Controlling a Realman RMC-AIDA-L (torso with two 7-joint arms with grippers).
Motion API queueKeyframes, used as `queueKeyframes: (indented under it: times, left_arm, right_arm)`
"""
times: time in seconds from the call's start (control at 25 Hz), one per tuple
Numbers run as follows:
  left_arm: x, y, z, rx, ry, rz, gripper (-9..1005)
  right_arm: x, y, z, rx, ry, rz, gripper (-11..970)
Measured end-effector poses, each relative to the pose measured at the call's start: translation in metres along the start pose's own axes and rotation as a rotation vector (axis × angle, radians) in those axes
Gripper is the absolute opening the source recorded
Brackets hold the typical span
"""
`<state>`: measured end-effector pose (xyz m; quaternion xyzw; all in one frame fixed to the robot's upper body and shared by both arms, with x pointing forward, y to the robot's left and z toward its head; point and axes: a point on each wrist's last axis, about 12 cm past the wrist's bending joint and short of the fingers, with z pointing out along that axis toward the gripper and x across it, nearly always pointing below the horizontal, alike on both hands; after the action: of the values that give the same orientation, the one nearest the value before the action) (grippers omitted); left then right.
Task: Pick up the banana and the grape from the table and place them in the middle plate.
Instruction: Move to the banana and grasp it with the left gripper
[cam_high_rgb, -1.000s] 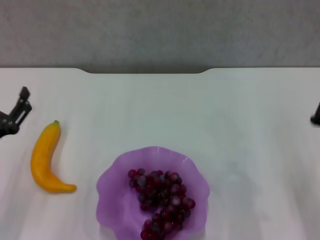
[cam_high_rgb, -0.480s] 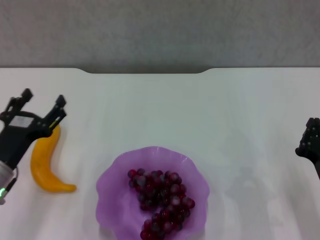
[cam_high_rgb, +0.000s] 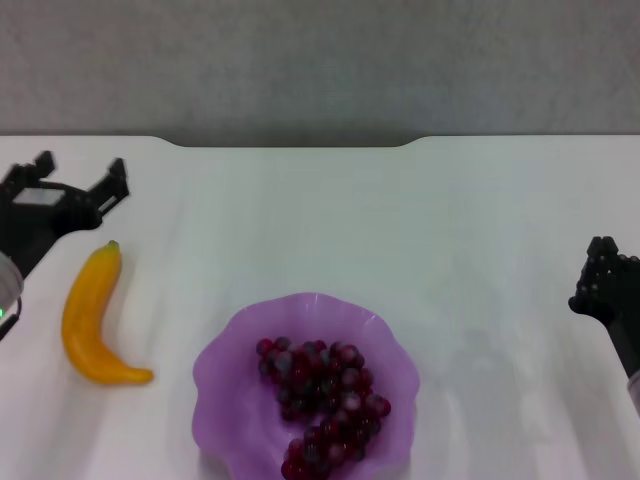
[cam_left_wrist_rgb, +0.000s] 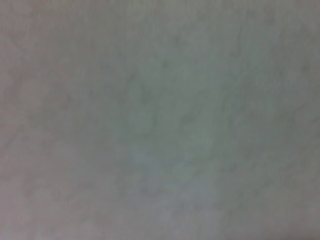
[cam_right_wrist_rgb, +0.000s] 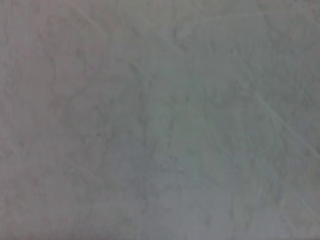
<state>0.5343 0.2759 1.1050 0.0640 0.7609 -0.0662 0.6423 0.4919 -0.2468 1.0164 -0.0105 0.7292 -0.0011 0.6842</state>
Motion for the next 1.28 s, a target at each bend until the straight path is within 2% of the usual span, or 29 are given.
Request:
queueKeyframes:
  times: [0.08, 0.2, 0.4, 0.96, 1.28]
  left_arm:
    - [-0.011, -0.004, 0.002, -0.043, 0.086, 0.019, 877]
    - [-0.019, -0.008, 0.006, -0.042, 0.199, 0.030, 877]
    - [-0.022, -0.004, 0.017, -0.053, 0.333, 0.013, 878]
    - [0.001, 0.006, 0.037, -0.078, 0.484, 0.011, 878]
    - [0.023, 0.009, 0.050, -0.085, 0.562, 0.031, 877]
  right_arm:
    - [-0.001, 0.002, 0.001, -0.009, -0.002, -0.002, 41]
    - [-0.001, 0.005, 0.002, -0.022, -0.004, -0.003, 42]
    - [-0.002, 0.006, 0.002, -0.027, -0.006, -0.001, 42]
    - [-0.005, 0.012, 0.003, -0.052, -0.015, 0.004, 42]
    - [-0.005, 0.014, 0.003, -0.056, -0.018, 0.004, 41]
